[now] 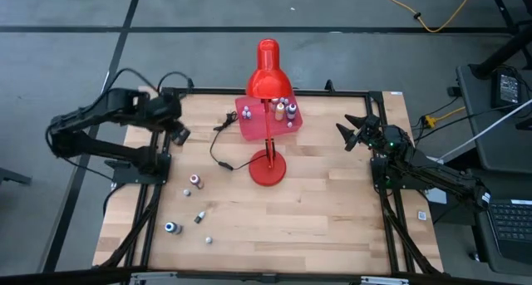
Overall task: Pick & Place food coloring
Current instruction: Put the small red food coloring bottle into the red bin
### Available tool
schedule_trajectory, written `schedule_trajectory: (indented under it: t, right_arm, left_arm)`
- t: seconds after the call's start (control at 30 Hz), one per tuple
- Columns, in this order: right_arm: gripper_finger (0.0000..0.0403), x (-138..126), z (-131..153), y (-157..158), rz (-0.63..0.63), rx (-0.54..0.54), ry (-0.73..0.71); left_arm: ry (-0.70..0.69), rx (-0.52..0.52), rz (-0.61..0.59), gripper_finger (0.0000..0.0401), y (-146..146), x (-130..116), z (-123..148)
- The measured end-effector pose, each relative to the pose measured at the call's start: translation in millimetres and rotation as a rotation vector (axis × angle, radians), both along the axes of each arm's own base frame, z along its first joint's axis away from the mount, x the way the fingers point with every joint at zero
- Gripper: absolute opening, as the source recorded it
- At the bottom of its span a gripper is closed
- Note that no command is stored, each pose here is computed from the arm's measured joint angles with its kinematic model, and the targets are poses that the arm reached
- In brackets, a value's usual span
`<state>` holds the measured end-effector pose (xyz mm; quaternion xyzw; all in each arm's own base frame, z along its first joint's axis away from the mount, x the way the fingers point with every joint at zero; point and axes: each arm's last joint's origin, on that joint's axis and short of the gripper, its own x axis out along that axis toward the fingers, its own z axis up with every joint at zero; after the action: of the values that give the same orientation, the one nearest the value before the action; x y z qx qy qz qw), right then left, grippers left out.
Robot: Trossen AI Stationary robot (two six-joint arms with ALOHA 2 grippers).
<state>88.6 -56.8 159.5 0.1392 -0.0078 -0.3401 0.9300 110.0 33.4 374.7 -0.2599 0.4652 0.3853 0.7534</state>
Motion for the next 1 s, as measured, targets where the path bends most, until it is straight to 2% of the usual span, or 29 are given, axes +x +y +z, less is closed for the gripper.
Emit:
schedule_trajectory:
  t: [0.27, 0.53, 1.0]
  right_arm:
    - [0.0306, 0.0, 0.0, 0.0, 0.000, 0.001, 0.000]
    - [0.0306, 0.0, 0.0, 0.0, 0.000, 0.001, -0.001]
    - [0.0306, 0.0, 0.0, 0.0, 0.000, 0.001, -0.001]
  left_arm:
    - [0.069, -0.144, -0.037, 0.0196, -22.4, -11.8, -46.0]
    - [0.221, -0.199, -0.111, 0.0196, -40.5, -12.6, -89.4]
    - [0.236, -0.282, -0.279, 0.0196, -77.6, 0.0, -134.5]
